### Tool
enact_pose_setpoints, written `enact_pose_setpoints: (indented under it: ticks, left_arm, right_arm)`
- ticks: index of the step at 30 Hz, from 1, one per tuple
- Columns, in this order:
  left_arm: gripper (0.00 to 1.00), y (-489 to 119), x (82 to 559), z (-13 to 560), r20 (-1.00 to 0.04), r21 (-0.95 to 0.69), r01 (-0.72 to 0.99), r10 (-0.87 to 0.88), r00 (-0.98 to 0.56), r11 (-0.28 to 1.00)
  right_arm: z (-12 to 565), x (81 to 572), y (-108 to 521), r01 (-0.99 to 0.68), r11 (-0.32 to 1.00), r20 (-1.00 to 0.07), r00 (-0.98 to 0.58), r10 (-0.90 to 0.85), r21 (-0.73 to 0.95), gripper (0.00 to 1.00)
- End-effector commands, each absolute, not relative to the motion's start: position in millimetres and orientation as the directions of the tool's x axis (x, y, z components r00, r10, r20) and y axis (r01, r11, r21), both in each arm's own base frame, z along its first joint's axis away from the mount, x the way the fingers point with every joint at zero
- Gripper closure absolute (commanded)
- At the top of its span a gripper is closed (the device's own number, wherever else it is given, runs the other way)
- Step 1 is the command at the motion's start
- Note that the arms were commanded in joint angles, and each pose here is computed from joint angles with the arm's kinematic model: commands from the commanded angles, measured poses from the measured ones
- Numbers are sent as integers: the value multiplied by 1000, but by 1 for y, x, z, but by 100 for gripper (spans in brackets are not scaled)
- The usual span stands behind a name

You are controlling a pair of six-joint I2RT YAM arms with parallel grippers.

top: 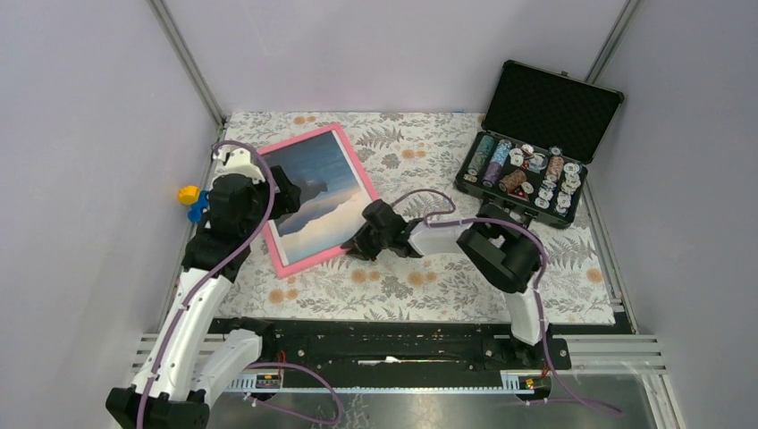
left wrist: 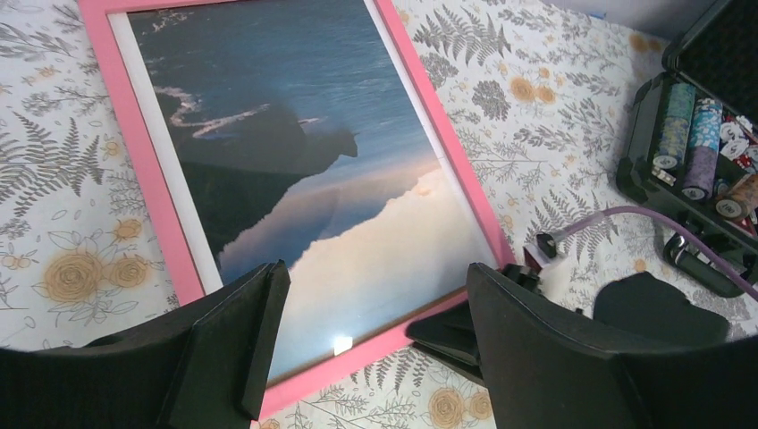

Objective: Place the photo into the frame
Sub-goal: Move the photo frame to the corner of the board.

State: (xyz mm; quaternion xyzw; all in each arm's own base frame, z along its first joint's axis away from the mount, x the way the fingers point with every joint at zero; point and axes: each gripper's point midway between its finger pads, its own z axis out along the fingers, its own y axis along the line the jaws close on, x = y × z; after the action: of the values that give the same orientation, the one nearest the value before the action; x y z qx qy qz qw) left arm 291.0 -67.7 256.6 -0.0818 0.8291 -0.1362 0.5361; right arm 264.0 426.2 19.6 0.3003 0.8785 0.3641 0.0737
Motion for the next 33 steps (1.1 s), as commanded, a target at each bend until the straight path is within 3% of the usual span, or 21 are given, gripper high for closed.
enact_pose_setpoints:
  ticks: [1, 11, 16, 18, 24, 28, 33]
  left_arm:
    - [19, -56, 290, 274, -897, -310, -21, -300, -325, 950]
    - [19, -56, 288, 276, -900, -310, -16, -299, -316, 951]
    - [19, -57, 289, 275, -899, -312, -15, -301, -318, 950]
    - [20, -56, 288, 276, -901, -312, -15, -301, -312, 950]
    - [20, -71, 287, 281, -906, -330, 79, -292, -308, 941]
    - [18, -97, 279, 295, -900, -393, 225, -323, -291, 892]
    - [14, -131, 270, 314, -859, -489, 368, -365, -358, 790]
  right_arm:
    - [-2, 274, 443, 472, 590, 58, -810, 584, 655, 68]
    - [-1, 312, 483, 400, 627, -36, -825, 564, 668, 65]
    - [50, 319, 485, 221, 663, -189, -852, 489, 715, 53]
    - [77, 316, 475, 123, 685, -273, -855, 440, 718, 42]
    - [149, 293, 400, -80, 786, -527, -782, 332, 614, 12]
    - [183, 279, 322, -143, 894, -698, -681, 222, 424, 3]
    - [247, 258, 230, -160, 956, -843, -523, 128, 244, 0]
